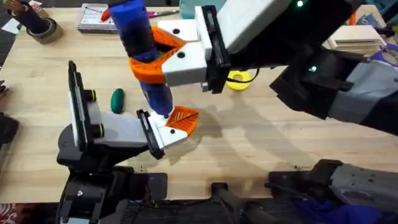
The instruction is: Pick up the gripper from the table and insert it into the empty holder that is missing its gripper. Then pick up a screw, insert it into the mounting hole, and use the screwdriver to tighten it. Finally, clean up the table by picking up the vegetable and placing it into the bucket.
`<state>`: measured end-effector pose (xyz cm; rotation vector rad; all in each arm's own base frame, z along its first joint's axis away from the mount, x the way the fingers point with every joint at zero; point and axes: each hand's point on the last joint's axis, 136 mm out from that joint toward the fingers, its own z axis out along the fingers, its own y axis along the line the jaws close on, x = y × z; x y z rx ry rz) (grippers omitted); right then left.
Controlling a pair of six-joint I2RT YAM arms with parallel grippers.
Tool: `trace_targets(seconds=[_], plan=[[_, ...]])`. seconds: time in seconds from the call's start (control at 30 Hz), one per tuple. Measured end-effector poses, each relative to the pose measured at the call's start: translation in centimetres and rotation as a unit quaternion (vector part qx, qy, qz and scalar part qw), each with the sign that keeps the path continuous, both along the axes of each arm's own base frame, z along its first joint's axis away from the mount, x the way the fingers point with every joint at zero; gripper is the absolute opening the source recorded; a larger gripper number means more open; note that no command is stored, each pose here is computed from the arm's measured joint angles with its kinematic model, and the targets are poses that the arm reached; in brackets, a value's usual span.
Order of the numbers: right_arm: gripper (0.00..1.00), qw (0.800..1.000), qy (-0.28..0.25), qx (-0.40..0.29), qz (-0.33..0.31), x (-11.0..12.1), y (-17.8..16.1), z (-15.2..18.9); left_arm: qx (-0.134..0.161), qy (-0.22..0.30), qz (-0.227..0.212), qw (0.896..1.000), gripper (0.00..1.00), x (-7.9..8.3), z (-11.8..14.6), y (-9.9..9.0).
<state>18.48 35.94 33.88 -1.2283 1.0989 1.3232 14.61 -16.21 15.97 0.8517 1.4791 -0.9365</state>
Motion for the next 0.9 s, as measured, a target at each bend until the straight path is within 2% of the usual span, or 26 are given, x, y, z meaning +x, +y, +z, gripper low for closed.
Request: trace_targets(seconds=[0.9], plan=[[0.025, 1.000, -0.008, -0.004, 0.011, -1.1, 0.4, -0.1, 0.000, 0.000, -0.004, 1.000, 0.014, -0.1, 0.0, -0.1]])
